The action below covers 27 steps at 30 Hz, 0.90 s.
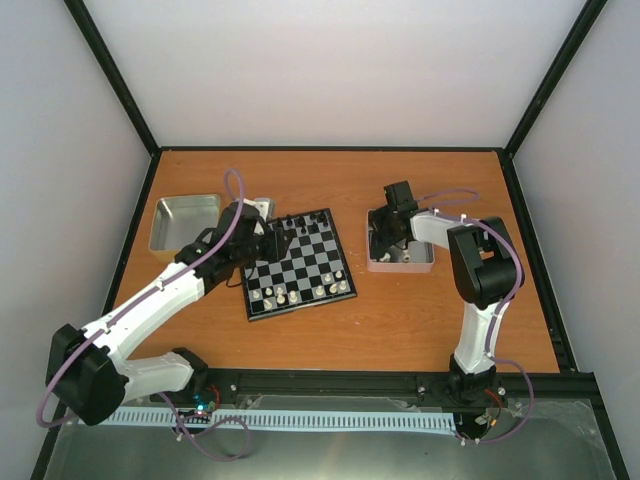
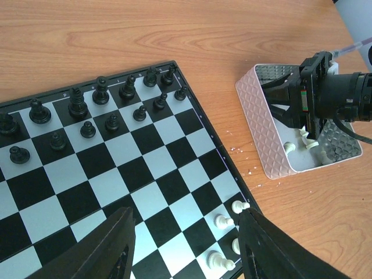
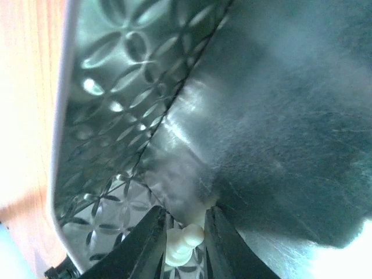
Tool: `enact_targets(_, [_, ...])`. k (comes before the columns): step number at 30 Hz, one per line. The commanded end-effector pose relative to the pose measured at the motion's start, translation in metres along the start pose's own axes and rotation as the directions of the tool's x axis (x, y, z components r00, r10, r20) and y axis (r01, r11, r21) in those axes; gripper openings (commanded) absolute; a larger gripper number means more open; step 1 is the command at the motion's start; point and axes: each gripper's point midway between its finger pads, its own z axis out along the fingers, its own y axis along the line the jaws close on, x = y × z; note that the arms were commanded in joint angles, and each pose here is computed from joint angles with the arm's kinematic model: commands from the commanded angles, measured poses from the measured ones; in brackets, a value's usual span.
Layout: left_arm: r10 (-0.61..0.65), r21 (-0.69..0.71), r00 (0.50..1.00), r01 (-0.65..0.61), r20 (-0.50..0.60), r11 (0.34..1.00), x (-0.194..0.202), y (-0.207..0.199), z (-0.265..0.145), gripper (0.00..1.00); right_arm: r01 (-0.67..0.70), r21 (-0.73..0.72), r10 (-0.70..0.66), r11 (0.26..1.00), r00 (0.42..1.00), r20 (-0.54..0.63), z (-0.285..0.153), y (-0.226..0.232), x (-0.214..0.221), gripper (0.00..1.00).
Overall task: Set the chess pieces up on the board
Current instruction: Pick up the chess piece from the storage box.
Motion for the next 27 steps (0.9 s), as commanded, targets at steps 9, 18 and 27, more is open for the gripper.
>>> enact_targets(9, [0.001,0.001,0.999,-0.001,0.045,1.000,-0.011,0.000,-0.006,0.49,0.021,0.110,-0.031,0.994,0.995,0.096,0.001,-0.031,-0.011,0.03])
enact_targets(18, [-0.030,0.027,0.998,0.029,0.053,0.999,-0.015,-0.002,-0.010,0.50,0.296,-0.022,-0.278,0.955,0.920,0.276,-0.067,0.019,-0.031,0.03])
enact_targets(27, [0.005,0.444,0.999,-0.022,0.040,0.896,-0.013,-0.072,-0.025,0.81,0.569,-0.271,-0.502,0.777,0.819,0.279,-0.133,0.061,0.013,0.03])
